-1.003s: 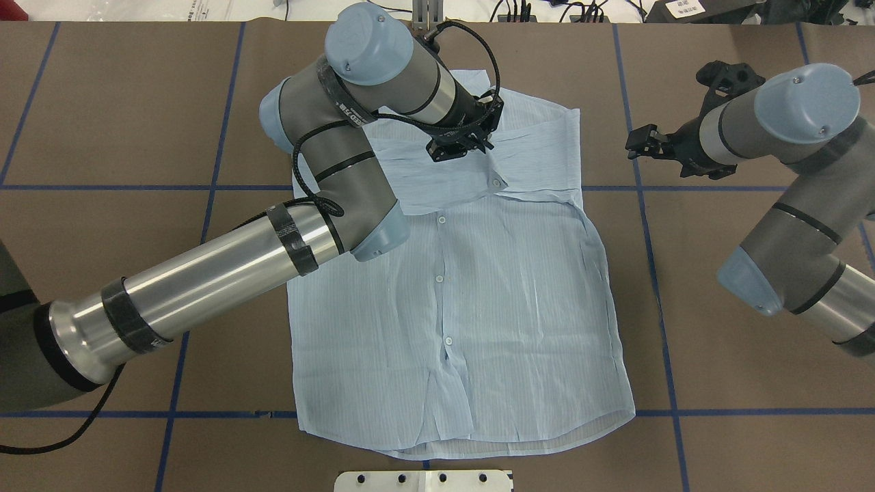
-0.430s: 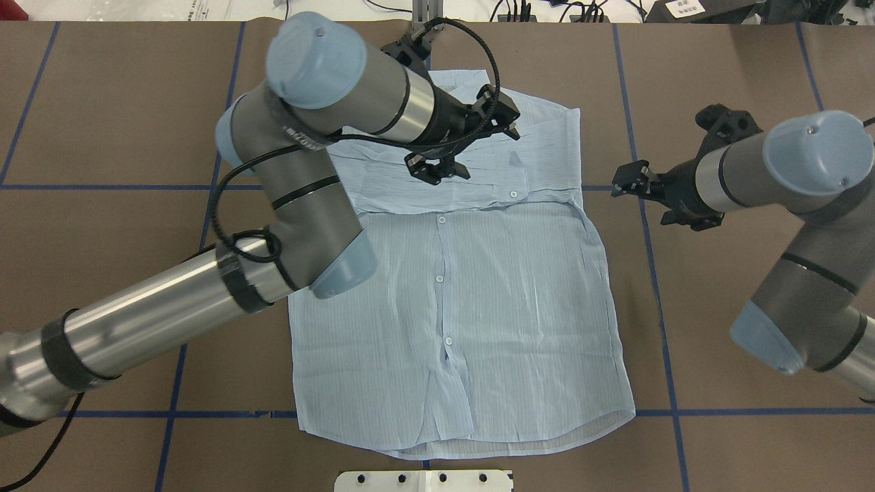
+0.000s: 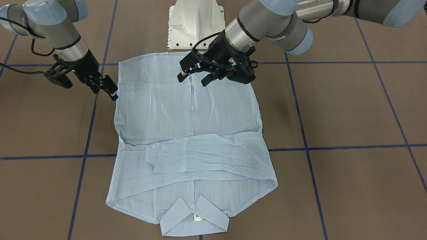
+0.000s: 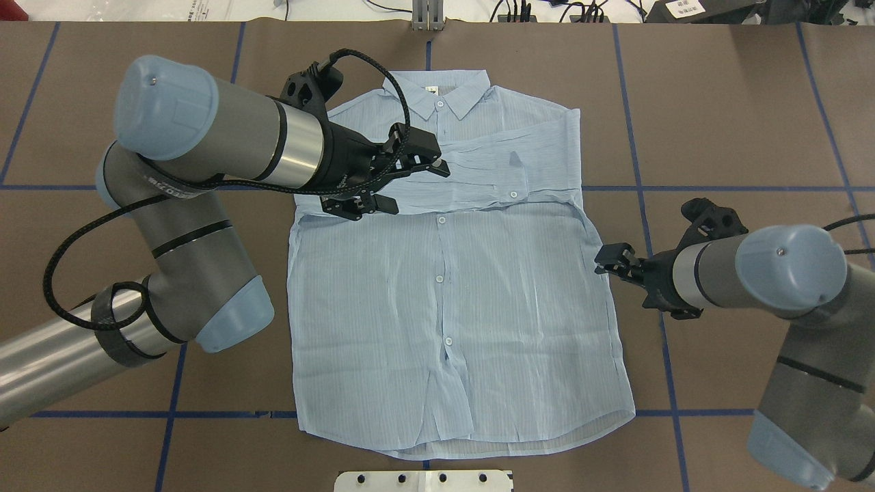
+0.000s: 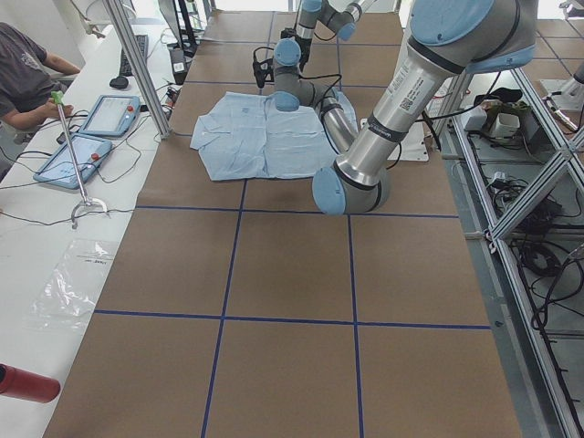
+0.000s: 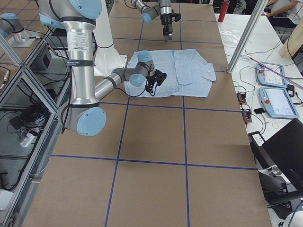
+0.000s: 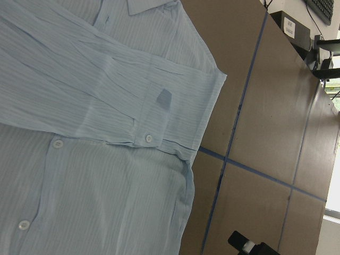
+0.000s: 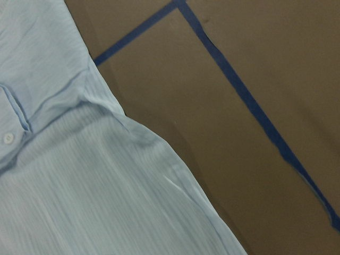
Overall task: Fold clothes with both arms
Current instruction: 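Release the sleeve with the left gripper while the right gripper moves to the hem, then move the left gripper down to the hem corner nearest it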
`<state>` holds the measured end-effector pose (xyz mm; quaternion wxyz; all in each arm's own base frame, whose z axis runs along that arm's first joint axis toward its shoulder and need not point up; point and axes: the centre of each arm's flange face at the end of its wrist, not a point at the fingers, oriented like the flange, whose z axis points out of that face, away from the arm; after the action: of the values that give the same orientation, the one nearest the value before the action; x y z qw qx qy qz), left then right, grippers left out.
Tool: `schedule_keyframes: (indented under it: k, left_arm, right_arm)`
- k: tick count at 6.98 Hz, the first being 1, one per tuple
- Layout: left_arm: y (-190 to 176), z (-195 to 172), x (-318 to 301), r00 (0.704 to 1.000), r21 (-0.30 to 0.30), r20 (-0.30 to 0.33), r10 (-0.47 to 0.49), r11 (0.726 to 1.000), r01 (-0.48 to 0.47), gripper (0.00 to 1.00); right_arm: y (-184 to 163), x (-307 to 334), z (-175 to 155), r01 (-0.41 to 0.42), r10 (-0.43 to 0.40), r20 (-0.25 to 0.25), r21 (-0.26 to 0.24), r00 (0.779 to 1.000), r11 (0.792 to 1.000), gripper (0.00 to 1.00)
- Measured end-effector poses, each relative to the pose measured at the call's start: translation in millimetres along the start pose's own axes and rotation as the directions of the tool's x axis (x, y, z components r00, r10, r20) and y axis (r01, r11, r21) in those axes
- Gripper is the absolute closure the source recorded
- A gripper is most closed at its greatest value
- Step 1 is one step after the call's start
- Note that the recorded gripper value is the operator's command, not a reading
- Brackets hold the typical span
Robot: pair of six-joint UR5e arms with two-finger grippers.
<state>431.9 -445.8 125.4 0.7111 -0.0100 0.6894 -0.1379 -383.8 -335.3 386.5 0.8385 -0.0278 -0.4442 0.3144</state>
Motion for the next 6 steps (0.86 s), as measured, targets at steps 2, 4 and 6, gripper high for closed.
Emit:
schedule_keyframes:
  k: [2,4,6]
  left_arm:
    - [1.6,-5.3,-3.6,1.0,0.008,-0.003,0.014,1.0,-0.014,0.03]
    - [0.0,-6.7,-6.1,1.0,0.026,-0.003,0.014,1.0,-0.014,0.03]
    - [-0.1,-7.6,-8.6,1.0,0.032,-0.001,0.013,0.999,-0.013,0.03]
  right_arm:
    - [61.9,31.8,20.2,-0.046,0.047,-0.029,0.027,0.998,0.999,0.01]
    - [100.2,58.9,28.5,-0.052,0.053,-0.064,0.016,0.997,0.998,0.04]
    - [114.3,79.2,33.1,-0.044,0.045,-0.1,0.006,0.994,0.999,0.54]
